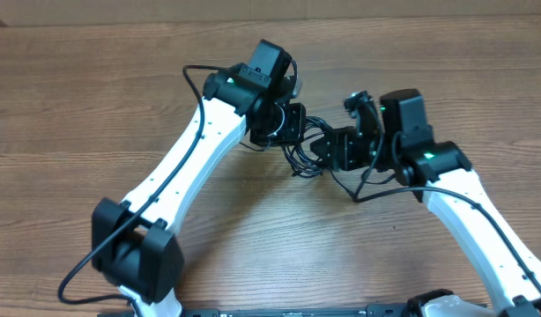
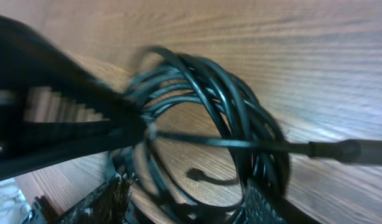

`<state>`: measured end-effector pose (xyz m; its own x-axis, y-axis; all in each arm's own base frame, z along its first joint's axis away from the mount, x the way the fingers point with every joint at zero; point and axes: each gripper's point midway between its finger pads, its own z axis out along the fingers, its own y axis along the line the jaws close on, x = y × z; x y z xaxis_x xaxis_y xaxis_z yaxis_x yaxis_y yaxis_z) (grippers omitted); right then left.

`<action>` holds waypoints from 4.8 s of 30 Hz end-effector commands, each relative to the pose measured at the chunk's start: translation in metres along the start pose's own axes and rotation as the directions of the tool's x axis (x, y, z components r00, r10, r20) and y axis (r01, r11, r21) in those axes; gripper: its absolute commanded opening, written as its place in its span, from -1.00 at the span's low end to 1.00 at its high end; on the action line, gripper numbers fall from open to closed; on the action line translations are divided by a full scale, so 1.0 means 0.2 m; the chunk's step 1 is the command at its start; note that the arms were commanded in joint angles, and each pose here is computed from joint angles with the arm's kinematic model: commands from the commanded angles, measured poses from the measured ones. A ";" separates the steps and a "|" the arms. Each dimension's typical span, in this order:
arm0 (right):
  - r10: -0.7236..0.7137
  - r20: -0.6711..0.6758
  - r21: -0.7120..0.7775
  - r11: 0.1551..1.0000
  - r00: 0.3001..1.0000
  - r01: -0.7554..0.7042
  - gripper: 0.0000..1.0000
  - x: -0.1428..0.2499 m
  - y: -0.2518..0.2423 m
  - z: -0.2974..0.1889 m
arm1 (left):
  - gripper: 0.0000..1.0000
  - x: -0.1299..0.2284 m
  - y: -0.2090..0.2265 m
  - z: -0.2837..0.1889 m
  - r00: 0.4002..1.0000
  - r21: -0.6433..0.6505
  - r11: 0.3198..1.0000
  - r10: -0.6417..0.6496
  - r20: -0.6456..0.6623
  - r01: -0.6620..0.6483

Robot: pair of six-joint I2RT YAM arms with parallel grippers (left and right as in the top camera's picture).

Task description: Untangle cables

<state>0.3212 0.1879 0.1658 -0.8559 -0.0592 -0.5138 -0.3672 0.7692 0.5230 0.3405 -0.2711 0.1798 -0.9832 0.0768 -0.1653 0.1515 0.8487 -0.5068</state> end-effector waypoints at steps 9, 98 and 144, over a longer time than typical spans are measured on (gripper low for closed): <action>0.046 0.038 0.078 0.996 0.998 -0.049 -0.47 -0.08 -0.06 0.09 | -0.92 0.04 -0.18 -0.24 0.994 0.087 0.992 0.082 0.073 -0.089; -0.014 0.075 0.433 0.901 0.997 -0.020 0.09 -0.11 -0.09 -0.52 | 0.54 0.07 1.02 -0.04 0.834 -0.462 0.748 -0.551 -0.031 0.477; -0.158 0.275 -0.068 0.981 0.948 0.184 0.34 -0.40 0.42 -0.48 | -0.92 0.05 -0.23 -0.59 0.958 0.174 0.944 0.265 0.105 -0.280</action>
<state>0.3356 0.1776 0.2946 -0.6662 0.0030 -0.7458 -0.4418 0.8041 0.3979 0.3268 -0.2295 0.2769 -0.9279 0.1732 -0.3302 0.3253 0.8088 -0.4899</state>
